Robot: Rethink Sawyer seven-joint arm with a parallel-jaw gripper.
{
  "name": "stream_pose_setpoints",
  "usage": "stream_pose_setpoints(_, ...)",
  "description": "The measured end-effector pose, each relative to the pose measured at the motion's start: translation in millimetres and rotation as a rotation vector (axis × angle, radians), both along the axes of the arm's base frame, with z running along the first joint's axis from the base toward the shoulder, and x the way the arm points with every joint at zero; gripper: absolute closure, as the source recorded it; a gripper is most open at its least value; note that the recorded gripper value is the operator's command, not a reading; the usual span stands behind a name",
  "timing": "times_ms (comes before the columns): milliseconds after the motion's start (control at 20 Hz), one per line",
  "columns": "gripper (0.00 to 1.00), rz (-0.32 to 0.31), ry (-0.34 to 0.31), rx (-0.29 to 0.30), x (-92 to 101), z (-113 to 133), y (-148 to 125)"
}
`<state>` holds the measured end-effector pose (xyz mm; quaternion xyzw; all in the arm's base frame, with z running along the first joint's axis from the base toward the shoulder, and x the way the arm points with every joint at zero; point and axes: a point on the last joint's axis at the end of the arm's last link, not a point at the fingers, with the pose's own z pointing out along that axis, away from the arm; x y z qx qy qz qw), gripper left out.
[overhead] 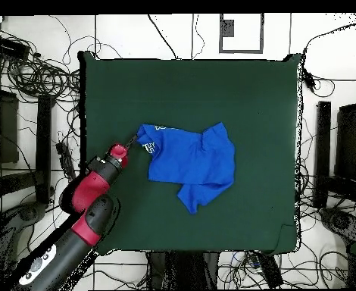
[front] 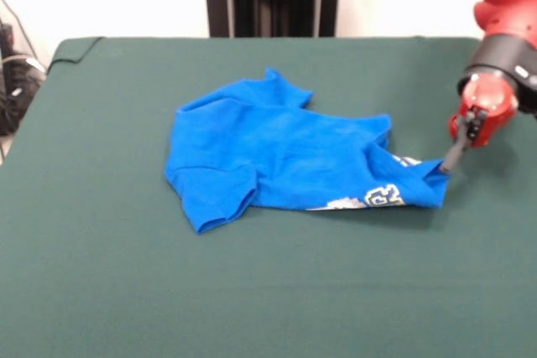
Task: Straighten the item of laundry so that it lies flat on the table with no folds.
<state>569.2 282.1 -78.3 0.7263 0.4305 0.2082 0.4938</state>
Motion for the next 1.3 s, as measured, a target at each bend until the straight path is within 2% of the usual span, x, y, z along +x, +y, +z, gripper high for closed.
stream_pose_setpoints(150, 1.00, -0.042, -0.078, 0.070, 9.2, 8.2, 1.3)
stream_pose_setpoints(400, 1.00, -0.083, -0.117, 0.118, 12.2, 5.4, -1.3)
stream_pose_setpoints(500, 1.00, -0.082, -0.107, 0.124, 9.1, 0.3, -4.2)
stream_pose_setpoints(750, 1.00, -0.050, 0.012, 0.138, 1.5, -16.8, -31.2)
stream_pose_setpoints(800, 0.00, -0.039, 0.058, 0.156, 6.4, -15.1, -47.2)
stream_pose_setpoints(1100, 0.00, -0.043, 0.034, 0.182, 27.2, 13.0, -51.6)
stream_pose_setpoints(1300, 0.00, -0.044, 0.040, 0.187, 24.3, 14.5, -43.8)
